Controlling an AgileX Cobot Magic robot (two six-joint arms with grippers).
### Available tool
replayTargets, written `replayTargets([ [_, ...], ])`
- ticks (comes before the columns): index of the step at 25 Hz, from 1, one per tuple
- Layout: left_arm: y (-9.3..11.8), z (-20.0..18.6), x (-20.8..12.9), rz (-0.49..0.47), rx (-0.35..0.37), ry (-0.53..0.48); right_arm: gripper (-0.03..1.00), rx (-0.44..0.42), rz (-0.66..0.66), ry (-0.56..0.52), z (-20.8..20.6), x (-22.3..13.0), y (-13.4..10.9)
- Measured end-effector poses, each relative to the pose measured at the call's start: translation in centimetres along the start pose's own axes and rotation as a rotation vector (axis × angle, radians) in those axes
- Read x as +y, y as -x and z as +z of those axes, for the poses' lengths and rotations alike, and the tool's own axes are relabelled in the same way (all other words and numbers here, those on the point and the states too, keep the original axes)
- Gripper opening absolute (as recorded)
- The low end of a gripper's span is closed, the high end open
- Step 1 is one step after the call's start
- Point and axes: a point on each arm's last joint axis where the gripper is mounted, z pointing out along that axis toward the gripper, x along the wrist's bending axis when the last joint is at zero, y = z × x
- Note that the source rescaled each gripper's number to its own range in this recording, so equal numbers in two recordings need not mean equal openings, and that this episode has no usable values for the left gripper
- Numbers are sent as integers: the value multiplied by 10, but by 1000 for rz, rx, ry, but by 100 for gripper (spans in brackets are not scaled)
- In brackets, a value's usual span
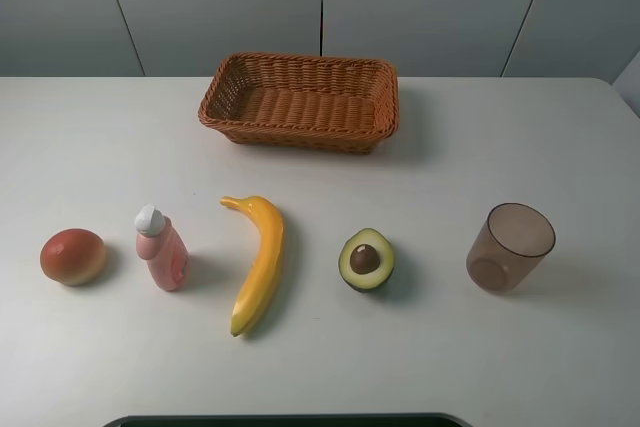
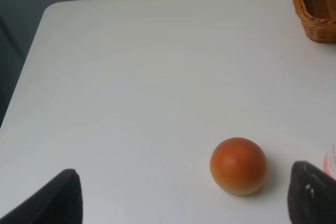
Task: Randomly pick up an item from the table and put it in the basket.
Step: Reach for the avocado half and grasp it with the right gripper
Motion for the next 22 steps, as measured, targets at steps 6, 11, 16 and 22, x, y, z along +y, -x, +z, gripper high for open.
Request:
replayTargets([
  [6,0,0,0,0,0,0,100,0,0,0,0,0,0],
  [11,0,0,0,0,0,0,100,0,0,0,0,0,0],
  [16,0,0,0,0,0,0,100,0,0,0,0,0,0],
  [22,0,0,0,0,0,0,100,0,0,0,0,0,0],
])
